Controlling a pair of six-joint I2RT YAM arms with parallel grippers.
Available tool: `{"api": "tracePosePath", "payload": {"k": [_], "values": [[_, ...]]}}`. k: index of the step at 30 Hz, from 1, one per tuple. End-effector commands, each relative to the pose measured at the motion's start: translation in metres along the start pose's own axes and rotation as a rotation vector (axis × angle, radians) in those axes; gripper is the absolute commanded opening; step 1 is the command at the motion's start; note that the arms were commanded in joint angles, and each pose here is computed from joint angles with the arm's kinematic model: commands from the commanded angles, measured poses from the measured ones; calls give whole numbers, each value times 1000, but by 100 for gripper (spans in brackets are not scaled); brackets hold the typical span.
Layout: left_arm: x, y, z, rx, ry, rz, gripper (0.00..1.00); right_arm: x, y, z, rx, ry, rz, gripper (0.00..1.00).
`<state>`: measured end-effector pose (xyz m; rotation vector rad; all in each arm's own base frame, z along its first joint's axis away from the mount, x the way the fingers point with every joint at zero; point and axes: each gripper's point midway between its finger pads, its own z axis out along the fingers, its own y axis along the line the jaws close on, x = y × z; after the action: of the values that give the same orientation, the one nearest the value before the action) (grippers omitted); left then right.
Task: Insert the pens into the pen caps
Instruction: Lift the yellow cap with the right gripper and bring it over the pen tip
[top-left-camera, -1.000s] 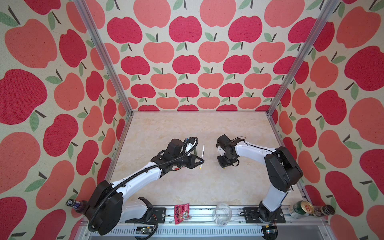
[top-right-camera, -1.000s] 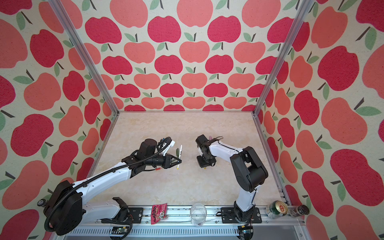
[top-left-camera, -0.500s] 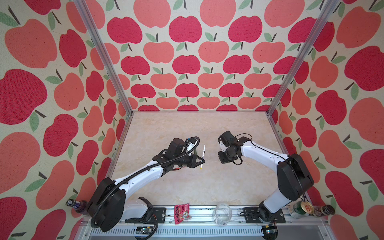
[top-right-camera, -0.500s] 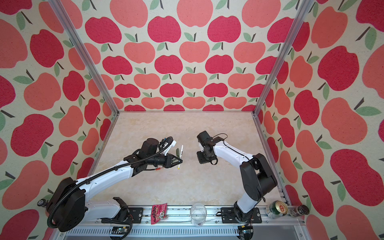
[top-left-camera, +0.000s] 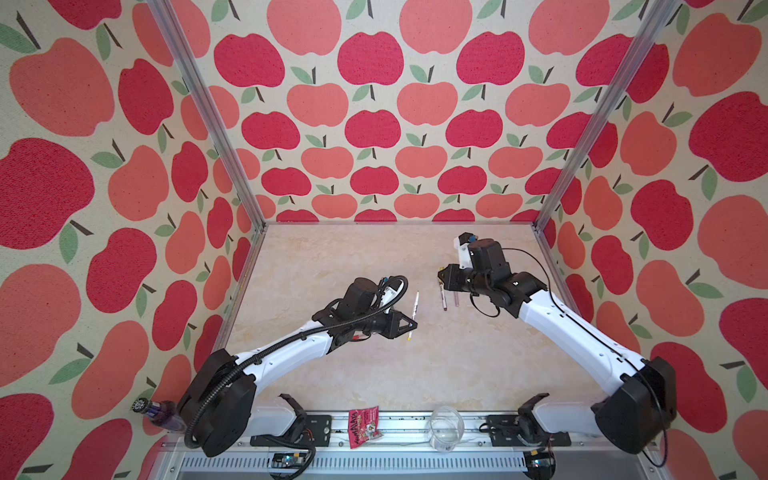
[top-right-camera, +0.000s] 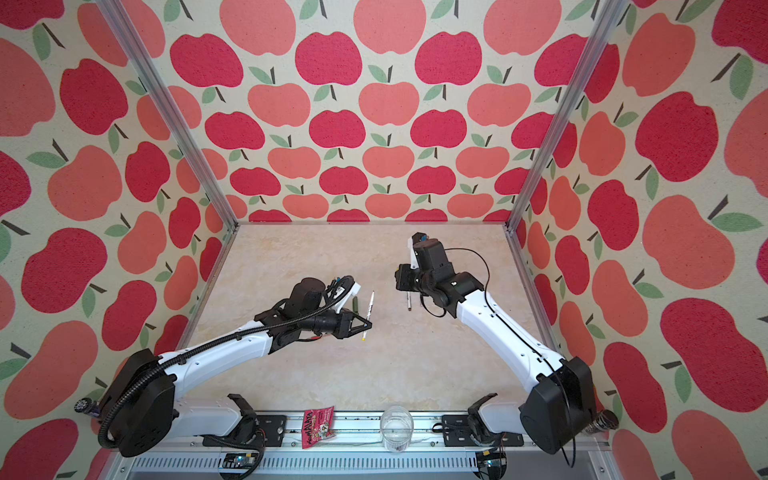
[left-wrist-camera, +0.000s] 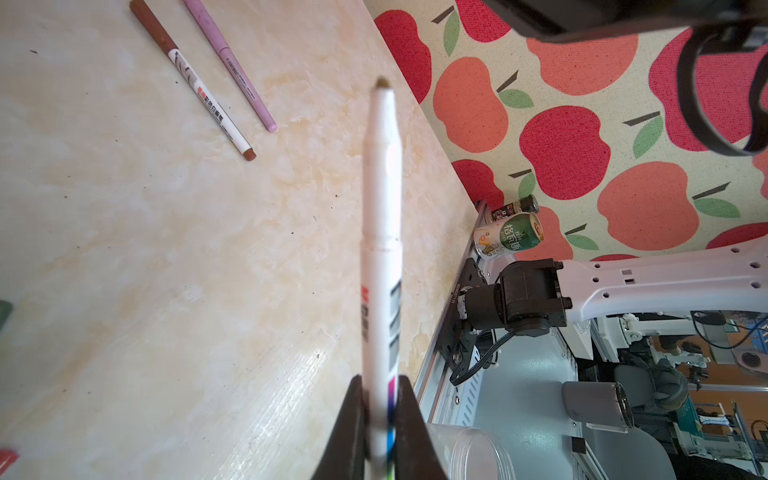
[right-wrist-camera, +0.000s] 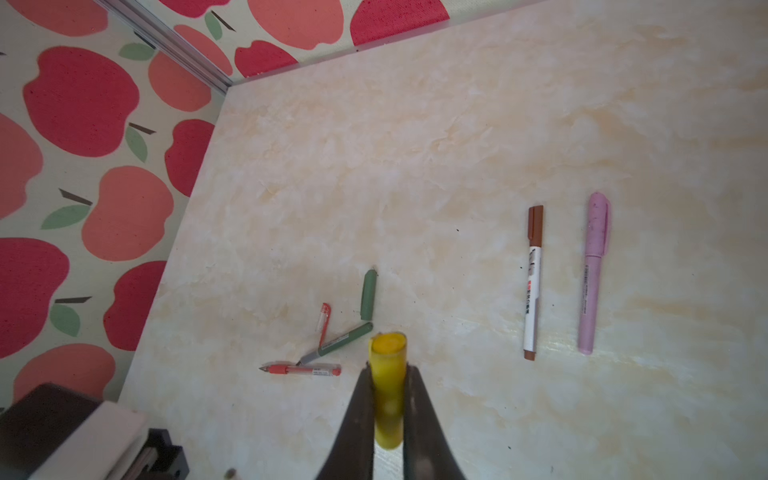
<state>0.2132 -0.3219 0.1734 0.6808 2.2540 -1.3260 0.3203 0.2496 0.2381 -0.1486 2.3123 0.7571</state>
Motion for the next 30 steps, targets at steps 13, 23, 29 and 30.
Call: {"api": "tracePosePath", "payload": {"k": [13, 23, 29, 30], "values": [[-21, -12, 12, 16, -70, 36, 2, -2, 39, 6, -212, -5, 131, 0], [-25, -9, 15, 1, -84, 31, 2, 17, 45, 4, -237, 32, 143, 0], [-25, -8, 18, 6, -72, 27, 2, 14, 48, -1, -249, 24, 141, 0], [-24, -7, 19, 4, -69, 24, 2, 14, 48, -2, -249, 20, 140, 0]]}}
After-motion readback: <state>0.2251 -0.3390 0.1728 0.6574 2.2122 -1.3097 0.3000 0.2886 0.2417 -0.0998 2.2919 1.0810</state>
